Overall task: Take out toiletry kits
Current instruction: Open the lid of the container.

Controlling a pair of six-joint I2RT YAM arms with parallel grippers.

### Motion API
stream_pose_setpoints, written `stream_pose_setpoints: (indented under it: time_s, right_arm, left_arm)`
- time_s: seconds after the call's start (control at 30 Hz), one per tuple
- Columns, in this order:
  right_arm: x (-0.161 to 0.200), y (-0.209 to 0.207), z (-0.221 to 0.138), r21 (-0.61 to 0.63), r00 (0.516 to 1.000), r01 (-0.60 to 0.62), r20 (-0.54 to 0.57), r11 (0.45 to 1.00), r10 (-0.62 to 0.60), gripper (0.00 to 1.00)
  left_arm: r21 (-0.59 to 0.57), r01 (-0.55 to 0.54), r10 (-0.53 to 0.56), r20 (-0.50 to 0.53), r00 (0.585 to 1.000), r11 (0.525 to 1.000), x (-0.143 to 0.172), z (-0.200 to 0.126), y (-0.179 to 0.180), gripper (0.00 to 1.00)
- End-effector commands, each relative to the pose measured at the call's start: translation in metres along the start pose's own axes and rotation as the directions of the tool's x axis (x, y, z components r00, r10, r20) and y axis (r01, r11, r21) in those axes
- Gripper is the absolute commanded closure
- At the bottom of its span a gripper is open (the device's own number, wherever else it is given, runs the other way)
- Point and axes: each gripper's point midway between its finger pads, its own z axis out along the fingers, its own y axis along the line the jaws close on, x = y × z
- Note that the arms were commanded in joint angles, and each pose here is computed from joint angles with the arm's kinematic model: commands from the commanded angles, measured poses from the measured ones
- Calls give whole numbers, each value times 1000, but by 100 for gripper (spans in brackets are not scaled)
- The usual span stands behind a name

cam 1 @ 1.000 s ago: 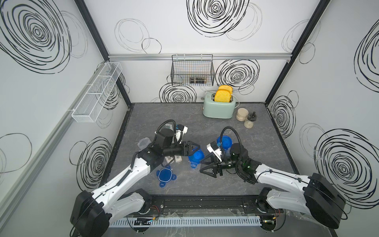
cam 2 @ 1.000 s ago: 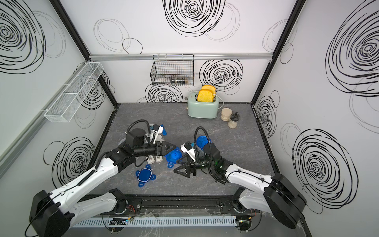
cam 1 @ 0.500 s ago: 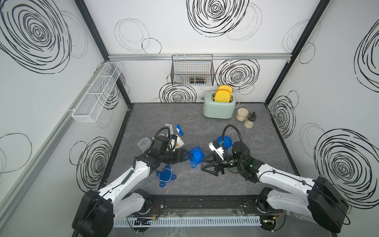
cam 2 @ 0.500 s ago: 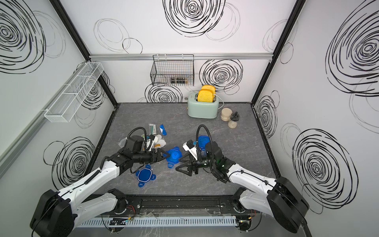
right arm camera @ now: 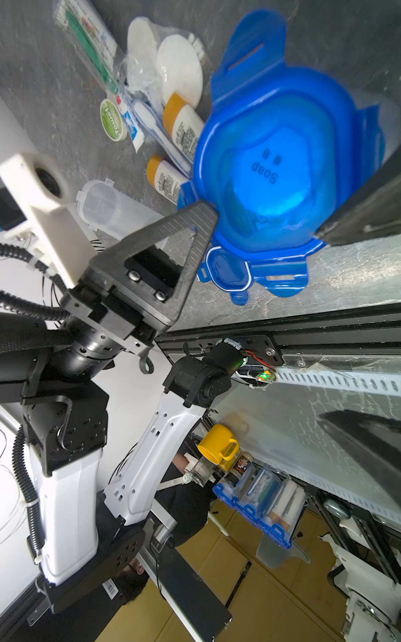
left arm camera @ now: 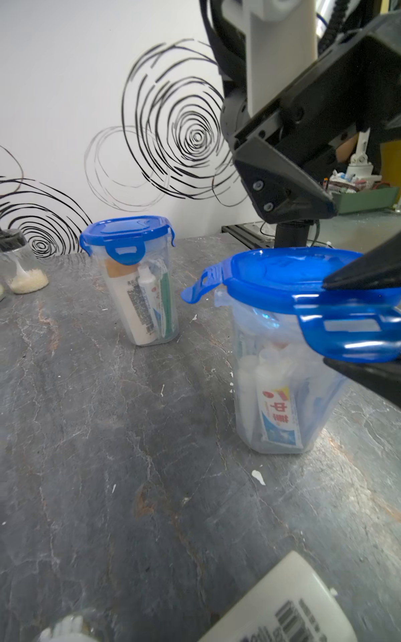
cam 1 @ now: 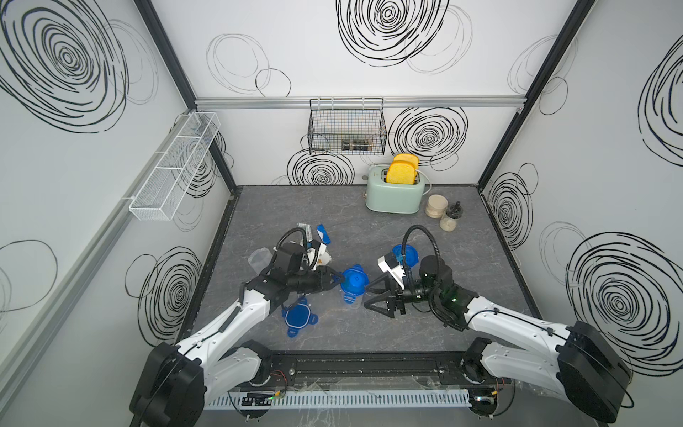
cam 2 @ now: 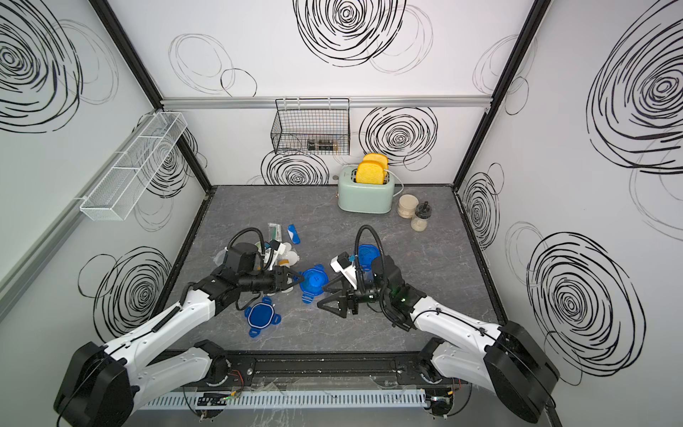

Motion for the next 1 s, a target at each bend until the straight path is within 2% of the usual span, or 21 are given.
stream_pose_setpoints:
  time_s: [0.0,0.13,0.57,0.97]
  right_arm:
    - [7,-3,-1,8,1000,-4,-7,1000,4,23]
    - [9,-4,-1,10,1000,-9,-10,1000,9,23]
    - [11,-6,0,16,1000,-13,-17,1000,13,23]
    - [8,-4,-4,24,1000,2,1,1000,-2,23]
  left_arm:
    - [-11,-43,43,22,999,999,-8,-5,-5,72]
    - [-8,-58,58,28,998,998,-10,-8,-10,79]
    - [6,-105,105,32,994,994,-16,-18,-31,85]
    - [77,-249,248,24,968,965,-12,-17,-74,92]
